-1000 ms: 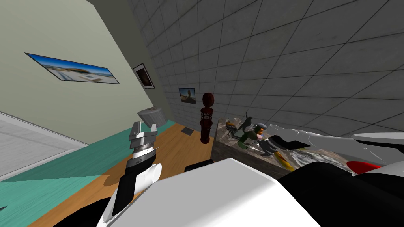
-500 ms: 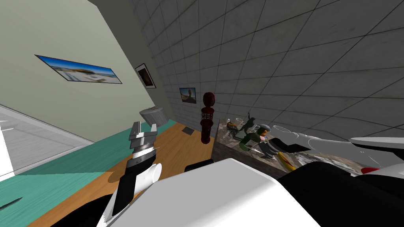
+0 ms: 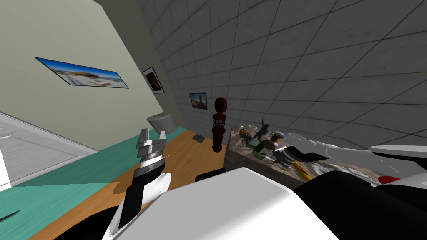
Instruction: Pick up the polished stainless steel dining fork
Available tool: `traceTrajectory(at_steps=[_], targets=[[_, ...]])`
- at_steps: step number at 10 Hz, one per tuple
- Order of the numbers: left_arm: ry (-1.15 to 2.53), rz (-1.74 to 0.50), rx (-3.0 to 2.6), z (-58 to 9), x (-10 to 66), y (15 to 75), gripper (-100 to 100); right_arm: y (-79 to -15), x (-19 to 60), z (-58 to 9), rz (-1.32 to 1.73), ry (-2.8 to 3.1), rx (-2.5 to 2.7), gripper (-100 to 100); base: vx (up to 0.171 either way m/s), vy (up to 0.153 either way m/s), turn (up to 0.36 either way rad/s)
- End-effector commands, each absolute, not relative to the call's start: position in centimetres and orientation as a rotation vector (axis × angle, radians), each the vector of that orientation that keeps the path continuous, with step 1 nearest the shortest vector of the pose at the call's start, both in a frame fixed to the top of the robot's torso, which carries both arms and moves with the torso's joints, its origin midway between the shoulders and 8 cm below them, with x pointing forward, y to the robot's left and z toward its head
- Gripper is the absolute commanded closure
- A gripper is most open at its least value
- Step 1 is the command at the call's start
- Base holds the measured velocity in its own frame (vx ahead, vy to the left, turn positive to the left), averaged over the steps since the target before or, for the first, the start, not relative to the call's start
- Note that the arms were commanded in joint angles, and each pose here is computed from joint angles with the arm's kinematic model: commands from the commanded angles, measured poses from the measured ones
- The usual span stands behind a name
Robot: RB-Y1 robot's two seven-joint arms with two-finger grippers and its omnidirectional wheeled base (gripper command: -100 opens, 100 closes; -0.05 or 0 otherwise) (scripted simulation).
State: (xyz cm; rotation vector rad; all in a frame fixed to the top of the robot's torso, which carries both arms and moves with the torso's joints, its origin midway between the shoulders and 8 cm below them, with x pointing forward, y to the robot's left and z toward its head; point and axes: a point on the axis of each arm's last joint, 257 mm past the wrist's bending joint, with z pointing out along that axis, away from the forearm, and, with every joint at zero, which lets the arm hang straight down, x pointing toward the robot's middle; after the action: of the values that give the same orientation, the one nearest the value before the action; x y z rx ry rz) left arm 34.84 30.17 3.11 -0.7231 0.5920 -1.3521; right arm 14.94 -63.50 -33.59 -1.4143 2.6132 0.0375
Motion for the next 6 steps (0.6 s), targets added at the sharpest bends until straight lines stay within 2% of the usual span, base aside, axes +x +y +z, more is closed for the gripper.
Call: traceTrajectory(at_steps=[1,2,3,5,6], targets=[[0.592,-1.352,-0.723,3.1,34.8,30.2,0,-63.5,14.9,-33.6,0.037,2.613,-1.414,100,0.0,0.0,0.0],[0.592,-1.352,-0.723,3.1,34.8,30.2,0,-63.5,14.9,-33.6,0.038,2.613,-1.414,0,0.0,0.0,0.0],[0.592,-1.352,-0.723,3.1,34.8,30.2,0,-63.7,15.8,-32.2,0.031,2.604,-1.43,100,-0.006,0.0,-0.088],[0.592,-1.352,-0.723,3.1,34.8,30.2,0,-63.7,15.8,-32.1,0.03,2.603,-1.432,100,-0.004,-0.001,-0.042],[0.592,-1.352,-0.723,3.1,34.8,30.2,0,-63.7,15.9,-32.0,0.03,2.603,-1.432,0,0.0,0.0,0.0]])
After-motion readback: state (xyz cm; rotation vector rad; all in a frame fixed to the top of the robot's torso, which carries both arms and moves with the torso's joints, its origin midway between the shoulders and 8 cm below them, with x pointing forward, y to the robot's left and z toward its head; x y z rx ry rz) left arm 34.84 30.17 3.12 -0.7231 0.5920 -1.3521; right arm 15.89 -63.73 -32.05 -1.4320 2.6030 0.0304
